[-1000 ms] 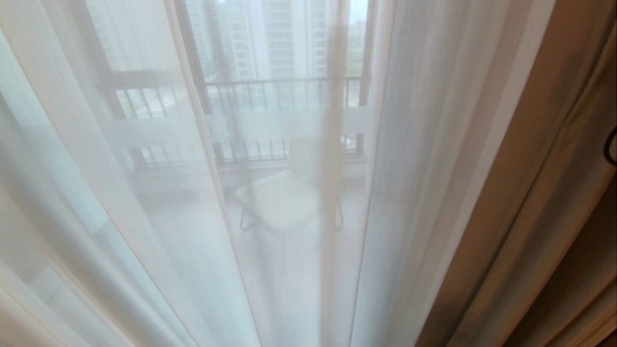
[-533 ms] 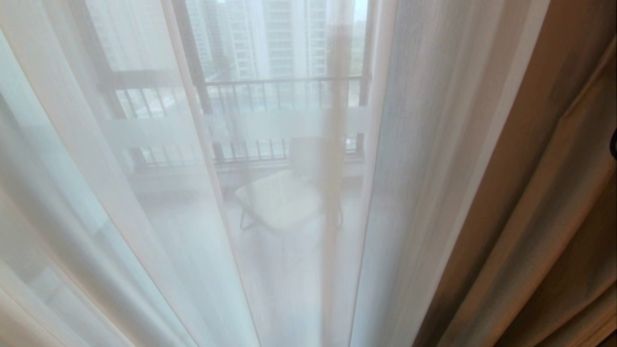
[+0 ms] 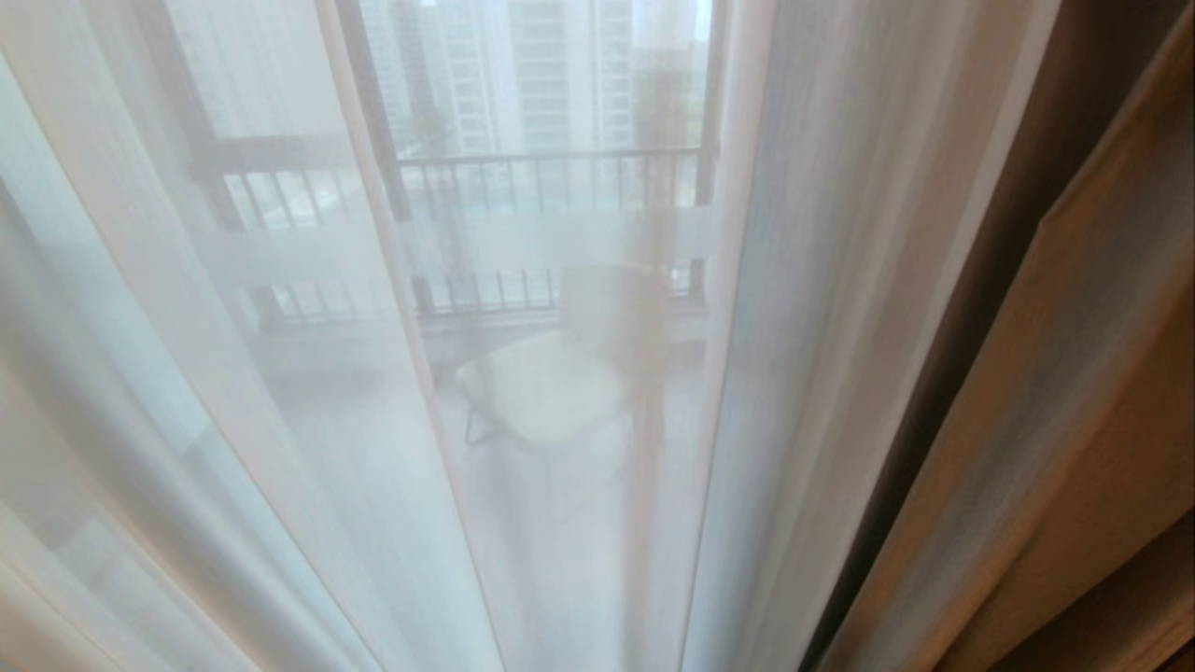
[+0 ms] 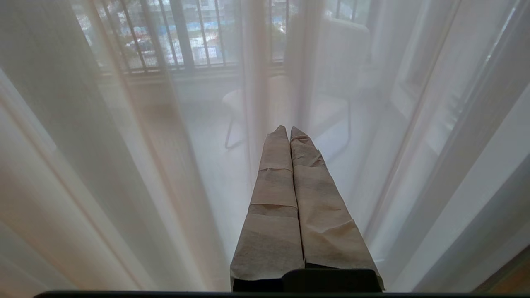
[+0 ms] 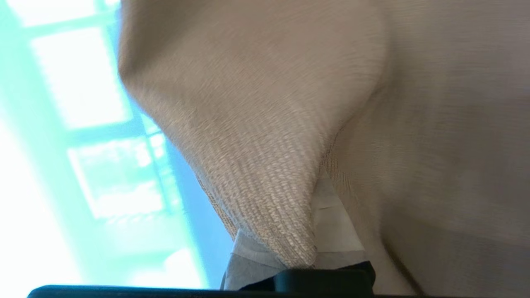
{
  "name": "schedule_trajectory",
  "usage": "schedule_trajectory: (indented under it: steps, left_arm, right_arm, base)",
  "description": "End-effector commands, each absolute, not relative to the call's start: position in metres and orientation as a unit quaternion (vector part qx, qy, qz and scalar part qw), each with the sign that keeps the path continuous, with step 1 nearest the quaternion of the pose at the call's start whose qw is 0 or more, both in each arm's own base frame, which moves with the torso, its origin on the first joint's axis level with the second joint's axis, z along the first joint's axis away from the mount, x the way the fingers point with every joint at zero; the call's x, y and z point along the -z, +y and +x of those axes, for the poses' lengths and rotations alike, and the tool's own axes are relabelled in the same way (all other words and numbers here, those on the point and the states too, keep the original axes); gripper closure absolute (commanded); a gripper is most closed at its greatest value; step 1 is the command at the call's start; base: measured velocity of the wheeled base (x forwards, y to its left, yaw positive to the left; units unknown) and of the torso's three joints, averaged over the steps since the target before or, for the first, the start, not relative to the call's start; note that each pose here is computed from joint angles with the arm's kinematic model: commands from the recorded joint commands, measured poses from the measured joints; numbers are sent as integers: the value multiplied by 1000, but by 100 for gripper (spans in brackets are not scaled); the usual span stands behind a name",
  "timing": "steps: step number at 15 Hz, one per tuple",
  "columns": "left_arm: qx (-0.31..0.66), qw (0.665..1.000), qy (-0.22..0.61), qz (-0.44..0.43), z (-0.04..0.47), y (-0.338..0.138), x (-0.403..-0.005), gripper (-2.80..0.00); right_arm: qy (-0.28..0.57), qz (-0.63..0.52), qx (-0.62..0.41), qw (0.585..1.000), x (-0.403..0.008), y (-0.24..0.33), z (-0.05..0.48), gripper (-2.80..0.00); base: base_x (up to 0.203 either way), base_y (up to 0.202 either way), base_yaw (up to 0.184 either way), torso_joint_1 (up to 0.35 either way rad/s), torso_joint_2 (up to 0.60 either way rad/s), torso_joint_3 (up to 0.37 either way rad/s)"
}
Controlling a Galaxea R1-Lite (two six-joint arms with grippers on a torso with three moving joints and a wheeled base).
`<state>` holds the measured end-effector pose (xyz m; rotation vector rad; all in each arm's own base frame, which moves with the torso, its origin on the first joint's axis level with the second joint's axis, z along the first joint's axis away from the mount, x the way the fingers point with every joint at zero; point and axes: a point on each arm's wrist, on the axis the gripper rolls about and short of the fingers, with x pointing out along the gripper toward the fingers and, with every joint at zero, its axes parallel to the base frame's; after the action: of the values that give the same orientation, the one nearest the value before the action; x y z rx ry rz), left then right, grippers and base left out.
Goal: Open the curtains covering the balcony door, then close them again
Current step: Close the outer curtains on both sides
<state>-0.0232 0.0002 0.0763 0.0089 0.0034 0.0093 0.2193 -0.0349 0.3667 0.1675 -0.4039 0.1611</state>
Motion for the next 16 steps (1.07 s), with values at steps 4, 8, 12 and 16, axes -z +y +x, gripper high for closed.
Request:
schedule_trajectory:
  steps: [4, 8, 12, 16]
  left_arm:
    - [-5, 1000, 2, 5, -23, 0, -76, 0]
    - [-5, 1000, 2, 5, -23, 0, -76, 0]
    - [-5, 1000, 2, 5, -23, 0, -76, 0]
    - [-5, 1000, 2, 5, -23, 0, -76, 0]
  right_arm:
    - [-203, 69, -168, 962, -372, 8, 190, 0]
    - [-190, 44, -215, 957, -367, 32, 194, 0]
    - [-174, 23, -235, 956, -357, 55, 211, 0]
    - [-159, 10, -247, 956, -346, 86, 222, 0]
  base:
    - [0, 0, 0, 0, 0, 0]
    - [0, 0, 0, 0, 0, 0]
    - [0, 0, 0, 0, 0, 0]
    - [0, 0, 0, 0, 0, 0]
